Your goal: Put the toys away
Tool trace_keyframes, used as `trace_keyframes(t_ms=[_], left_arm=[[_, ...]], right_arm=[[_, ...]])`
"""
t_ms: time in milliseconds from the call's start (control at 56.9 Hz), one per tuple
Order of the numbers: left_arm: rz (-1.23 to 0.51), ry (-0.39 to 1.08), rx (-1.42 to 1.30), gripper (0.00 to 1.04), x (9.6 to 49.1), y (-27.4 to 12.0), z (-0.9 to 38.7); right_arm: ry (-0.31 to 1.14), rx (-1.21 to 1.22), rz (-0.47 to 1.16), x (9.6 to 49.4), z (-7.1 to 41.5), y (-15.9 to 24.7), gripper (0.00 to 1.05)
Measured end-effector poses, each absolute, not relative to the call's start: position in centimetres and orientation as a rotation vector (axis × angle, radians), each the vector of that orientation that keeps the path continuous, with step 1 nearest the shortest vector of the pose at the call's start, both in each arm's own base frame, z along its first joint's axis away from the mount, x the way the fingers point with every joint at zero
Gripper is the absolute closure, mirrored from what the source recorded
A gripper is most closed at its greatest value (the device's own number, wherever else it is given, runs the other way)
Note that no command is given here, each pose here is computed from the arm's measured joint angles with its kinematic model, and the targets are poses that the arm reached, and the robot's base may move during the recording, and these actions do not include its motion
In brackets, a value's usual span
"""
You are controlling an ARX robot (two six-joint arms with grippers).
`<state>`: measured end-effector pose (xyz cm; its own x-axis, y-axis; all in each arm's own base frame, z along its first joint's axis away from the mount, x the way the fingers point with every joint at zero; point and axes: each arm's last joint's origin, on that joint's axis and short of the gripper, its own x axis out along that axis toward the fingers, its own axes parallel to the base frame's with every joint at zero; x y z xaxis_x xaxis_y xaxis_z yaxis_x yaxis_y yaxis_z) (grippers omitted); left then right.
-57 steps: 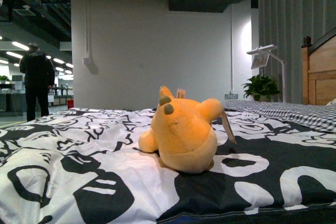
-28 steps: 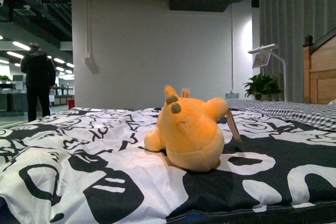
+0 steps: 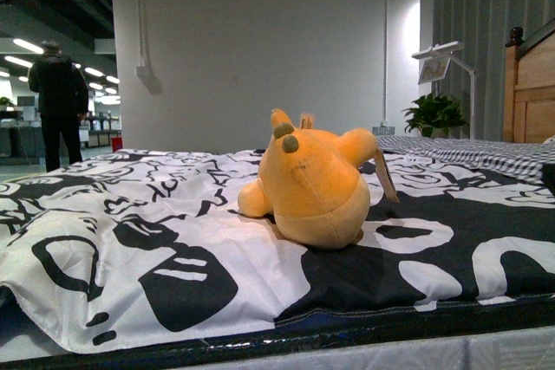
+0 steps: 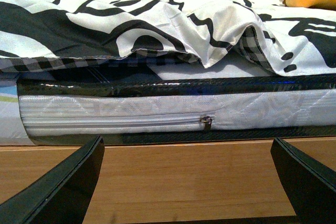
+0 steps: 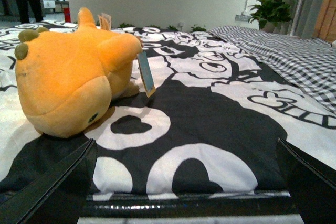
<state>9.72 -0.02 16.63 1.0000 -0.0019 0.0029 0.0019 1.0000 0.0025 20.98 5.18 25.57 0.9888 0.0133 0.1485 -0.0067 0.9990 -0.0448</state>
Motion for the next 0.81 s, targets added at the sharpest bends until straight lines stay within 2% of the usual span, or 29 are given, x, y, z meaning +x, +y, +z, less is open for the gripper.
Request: trace_keyframes(t_ms=[386,808], left_arm=[[-0.002,-0.003,0.002,0.06,9.7,0.0,16.6],[-0.002,-0.003,0.002,0.06,9.7,0.0,16.6]], right_arm=[[-0.166,-0.086,0.080,27.0,26.9,9.7,0.02],[-0.160,-0.095,0.105,31.2,27.0,12.7,0.02]])
